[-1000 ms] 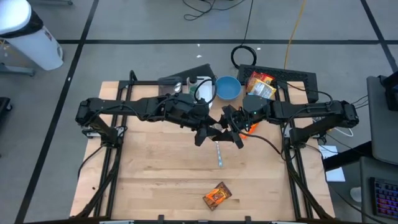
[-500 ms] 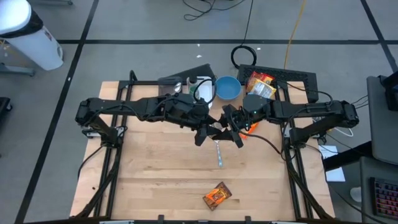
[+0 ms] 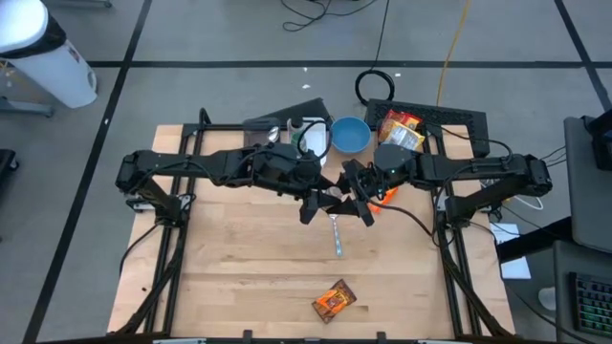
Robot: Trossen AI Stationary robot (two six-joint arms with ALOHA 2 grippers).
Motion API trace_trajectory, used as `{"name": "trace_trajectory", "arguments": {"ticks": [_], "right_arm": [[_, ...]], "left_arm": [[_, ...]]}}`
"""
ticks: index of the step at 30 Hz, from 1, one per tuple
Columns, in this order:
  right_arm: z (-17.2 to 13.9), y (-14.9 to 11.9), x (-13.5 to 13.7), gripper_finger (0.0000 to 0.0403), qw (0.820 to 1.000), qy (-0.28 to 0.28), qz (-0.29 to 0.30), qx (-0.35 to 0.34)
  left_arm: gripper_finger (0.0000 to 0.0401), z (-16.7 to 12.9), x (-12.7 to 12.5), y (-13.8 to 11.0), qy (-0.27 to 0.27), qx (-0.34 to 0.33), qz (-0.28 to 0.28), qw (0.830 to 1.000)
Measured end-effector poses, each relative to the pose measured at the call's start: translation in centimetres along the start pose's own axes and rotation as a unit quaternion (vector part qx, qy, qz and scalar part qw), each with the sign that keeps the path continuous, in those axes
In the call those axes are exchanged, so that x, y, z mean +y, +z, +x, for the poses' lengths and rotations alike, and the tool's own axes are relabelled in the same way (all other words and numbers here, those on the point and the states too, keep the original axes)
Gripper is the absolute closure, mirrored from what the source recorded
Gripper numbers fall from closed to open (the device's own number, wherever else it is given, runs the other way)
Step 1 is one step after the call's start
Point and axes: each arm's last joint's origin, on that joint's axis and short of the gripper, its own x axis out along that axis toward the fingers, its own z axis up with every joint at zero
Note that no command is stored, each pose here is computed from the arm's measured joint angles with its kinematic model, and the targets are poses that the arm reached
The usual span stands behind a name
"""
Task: Pick & Place Food Item
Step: Put the brown seasoning bottle into the white bin
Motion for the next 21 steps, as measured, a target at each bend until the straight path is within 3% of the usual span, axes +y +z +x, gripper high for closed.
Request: {"name": "trace_trajectory", "arguments": {"ticks": [21], "right_arm": [[-0.68, 0.42, -0.25, 0.0181, 1.000, -0.005, -0.009, -0.011]], "left_arm": [[0.0214, 0.04, -0.01, 0.26, -0.001, -0.014, 0.011, 1.000]]}}
